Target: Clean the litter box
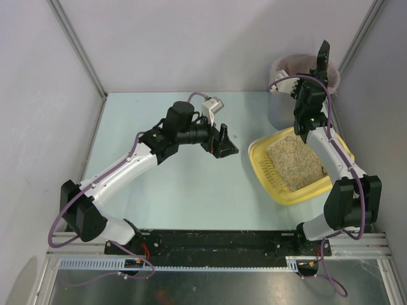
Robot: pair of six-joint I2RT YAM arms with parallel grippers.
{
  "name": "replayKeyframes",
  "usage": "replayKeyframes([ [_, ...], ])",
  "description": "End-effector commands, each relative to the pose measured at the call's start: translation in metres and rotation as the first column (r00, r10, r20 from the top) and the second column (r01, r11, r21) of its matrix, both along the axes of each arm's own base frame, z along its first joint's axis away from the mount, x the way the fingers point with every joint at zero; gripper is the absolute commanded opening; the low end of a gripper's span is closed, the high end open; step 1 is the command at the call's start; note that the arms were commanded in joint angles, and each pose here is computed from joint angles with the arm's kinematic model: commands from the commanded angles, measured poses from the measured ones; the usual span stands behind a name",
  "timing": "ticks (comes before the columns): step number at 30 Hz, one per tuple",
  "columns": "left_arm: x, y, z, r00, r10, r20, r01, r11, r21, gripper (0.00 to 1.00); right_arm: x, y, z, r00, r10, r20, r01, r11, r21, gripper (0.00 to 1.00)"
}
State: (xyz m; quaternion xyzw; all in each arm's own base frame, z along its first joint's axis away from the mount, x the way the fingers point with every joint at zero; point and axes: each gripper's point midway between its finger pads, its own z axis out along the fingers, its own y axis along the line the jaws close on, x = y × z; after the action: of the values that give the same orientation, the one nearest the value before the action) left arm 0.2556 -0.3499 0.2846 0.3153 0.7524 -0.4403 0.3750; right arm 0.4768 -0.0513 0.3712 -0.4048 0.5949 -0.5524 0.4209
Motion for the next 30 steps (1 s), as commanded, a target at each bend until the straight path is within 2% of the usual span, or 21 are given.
replayKeyframes([
  [1, -0.005, -0.005, 0.026, 0.999, -0.032, 0.034, 0.034, 0.998, -0.052, 0.99, -0.005, 0.007, 0.047, 0.993, 0.016, 0.118, 0.0, 0.991, -0.135, 0.01],
  [4, -0.006, -0.005, 0.026, 0.999, -0.037, 0.031, 0.039, 0.998, -0.055, 0.99, -0.004, 0.007, 0.051, 0.994, 0.031, 0.107, -0.01, 0.983, -0.182, 0.0],
  [8, -0.007, -0.005, 0.027, 0.999, -0.04, 0.033, 0.042, 0.997, -0.057, 0.99, -0.009, 0.003, 0.05, 0.995, 0.05, 0.086, -0.036, 0.986, -0.16, 0.0],
  [12, -0.007, -0.005, 0.028, 0.999, -0.04, 0.029, 0.042, 0.997, -0.059, 0.99, -0.01, 0.02, 0.033, 0.988, 0.153, 0.032, -0.145, 0.976, -0.162, 0.0],
  [15, -0.009, -0.006, 0.028, 0.999, -0.046, 0.024, 0.048, 0.997, -0.062, 0.99, -0.008, 0.017, 0.027, 0.992, 0.122, 0.027, -0.114, 0.973, -0.202, 0.0],
  [18, -0.01, -0.006, 0.03, 0.998, -0.053, 0.037, 0.055, 0.996, -0.064, 0.99, -0.011, 0.019, 0.045, 0.977, 0.128, 0.169, -0.116, 0.99, -0.083, 0.0],
  [19, -0.01, -0.005, 0.032, 0.998, -0.054, 0.043, 0.057, 0.996, -0.064, 0.98, -0.013, 0.025, 0.048, 0.965, 0.142, 0.22, -0.15, 0.989, 0.019, 0.0],
  [22, -0.01, -0.005, 0.031, 0.998, -0.054, 0.045, 0.056, 0.996, -0.062, 0.99, -0.023, 0.033, 0.049, 0.948, 0.195, 0.252, -0.24, 0.956, 0.166, 0.0],
  [23, -0.011, -0.005, 0.031, 0.997, -0.057, 0.046, 0.059, 0.996, -0.063, 0.99, -0.025, 0.03, 0.049, 0.937, 0.174, 0.302, -0.262, 0.923, 0.283, 0.0],
  [25, -0.011, -0.006, 0.031, 0.997, -0.059, 0.049, 0.062, 0.996, -0.064, 0.98, -0.035, 0.015, 0.059, 0.921, 0.155, 0.357, -0.293, 0.881, 0.373, 0.0],
  [26, -0.011, -0.005, 0.031, 0.997, -0.054, 0.049, 0.057, 0.996, -0.061, 0.98, -0.037, 0.015, 0.054, 0.917, 0.146, 0.372, -0.323, 0.818, 0.475, 0.0],
  [28, -0.011, -0.005, 0.032, 0.997, -0.052, 0.051, 0.055, 0.997, -0.061, 0.98, -0.047, 0.016, 0.06, 0.898, 0.17, 0.405, -0.388, 0.739, 0.55, 0.0],
  [29, -0.011, -0.006, 0.031, 0.998, -0.05, 0.048, 0.053, 0.997, -0.06, 0.99, -0.051, 0.004, 0.055, 0.903, 0.129, 0.409, -0.381, 0.678, 0.629, 0.0],
  [30, -0.012, -0.006, 0.03, 0.998, -0.051, 0.048, 0.054, 0.997, -0.059, 0.98, -0.053, 0.006, 0.055, 0.895, 0.147, 0.421, -0.414, 0.62, 0.666, 0.0],
])
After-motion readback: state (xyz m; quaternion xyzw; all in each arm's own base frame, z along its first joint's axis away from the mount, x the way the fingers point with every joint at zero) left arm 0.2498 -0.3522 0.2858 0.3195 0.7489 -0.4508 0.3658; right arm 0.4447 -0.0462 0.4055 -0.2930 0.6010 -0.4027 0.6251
